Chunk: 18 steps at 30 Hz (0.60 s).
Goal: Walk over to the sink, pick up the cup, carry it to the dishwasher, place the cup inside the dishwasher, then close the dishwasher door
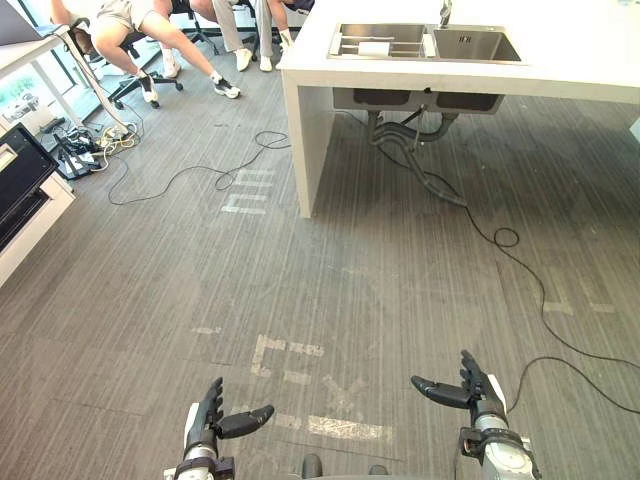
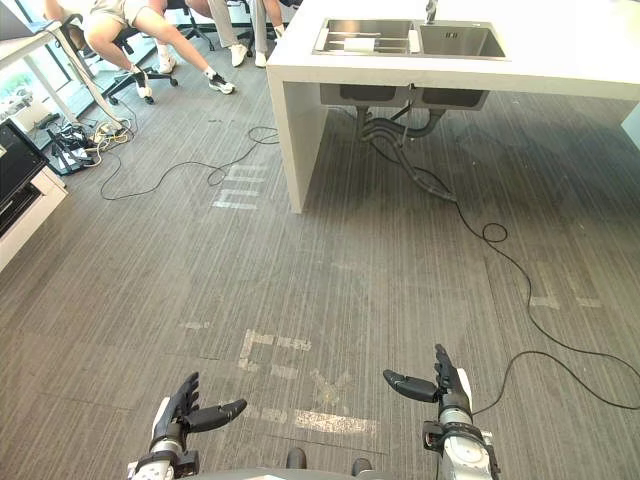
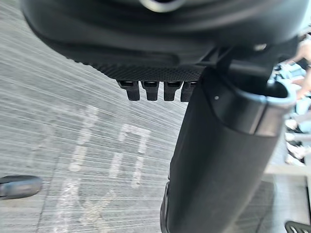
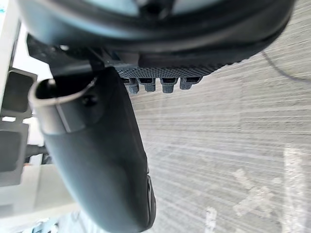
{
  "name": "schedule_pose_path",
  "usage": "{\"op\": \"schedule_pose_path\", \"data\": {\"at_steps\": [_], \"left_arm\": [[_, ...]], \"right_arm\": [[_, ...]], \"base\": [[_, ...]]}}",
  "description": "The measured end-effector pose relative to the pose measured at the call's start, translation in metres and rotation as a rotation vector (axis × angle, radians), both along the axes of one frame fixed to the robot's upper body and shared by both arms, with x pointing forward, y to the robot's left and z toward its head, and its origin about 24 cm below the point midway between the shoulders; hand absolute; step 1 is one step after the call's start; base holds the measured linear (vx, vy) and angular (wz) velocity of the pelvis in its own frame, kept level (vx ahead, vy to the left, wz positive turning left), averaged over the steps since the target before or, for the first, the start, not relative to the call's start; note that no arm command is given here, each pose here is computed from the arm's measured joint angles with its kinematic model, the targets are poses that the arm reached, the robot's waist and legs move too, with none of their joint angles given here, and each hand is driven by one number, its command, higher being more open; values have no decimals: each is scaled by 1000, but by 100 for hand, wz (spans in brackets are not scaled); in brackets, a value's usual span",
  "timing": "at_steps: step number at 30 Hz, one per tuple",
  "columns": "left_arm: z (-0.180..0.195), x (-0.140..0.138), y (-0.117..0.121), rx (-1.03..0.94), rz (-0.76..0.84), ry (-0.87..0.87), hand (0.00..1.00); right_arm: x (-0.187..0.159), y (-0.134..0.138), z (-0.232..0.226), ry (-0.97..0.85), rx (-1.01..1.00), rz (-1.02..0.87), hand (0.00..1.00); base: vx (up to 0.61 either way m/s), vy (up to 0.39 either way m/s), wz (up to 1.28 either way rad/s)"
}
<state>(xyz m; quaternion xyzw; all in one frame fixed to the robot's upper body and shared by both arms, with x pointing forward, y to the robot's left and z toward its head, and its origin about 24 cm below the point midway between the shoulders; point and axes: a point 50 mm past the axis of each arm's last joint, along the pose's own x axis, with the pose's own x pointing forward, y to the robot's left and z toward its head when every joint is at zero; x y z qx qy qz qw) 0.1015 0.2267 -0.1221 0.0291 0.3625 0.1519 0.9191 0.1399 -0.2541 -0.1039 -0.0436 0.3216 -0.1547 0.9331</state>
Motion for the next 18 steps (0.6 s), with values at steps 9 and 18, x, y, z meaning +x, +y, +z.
{"op": "schedule_pose_path", "data": {"at_steps": [9,18], "left_arm": [[-12,-17,3,-15,58,84,100],[-13,-19,5,-21,96,88,100]], "right_arm": [[-18,-7,-14,84,47,-91,100],[-31,-10,-23,133,88,-169,100]], "base": [[-11,-2,-1],[-4,-1,0]]}}
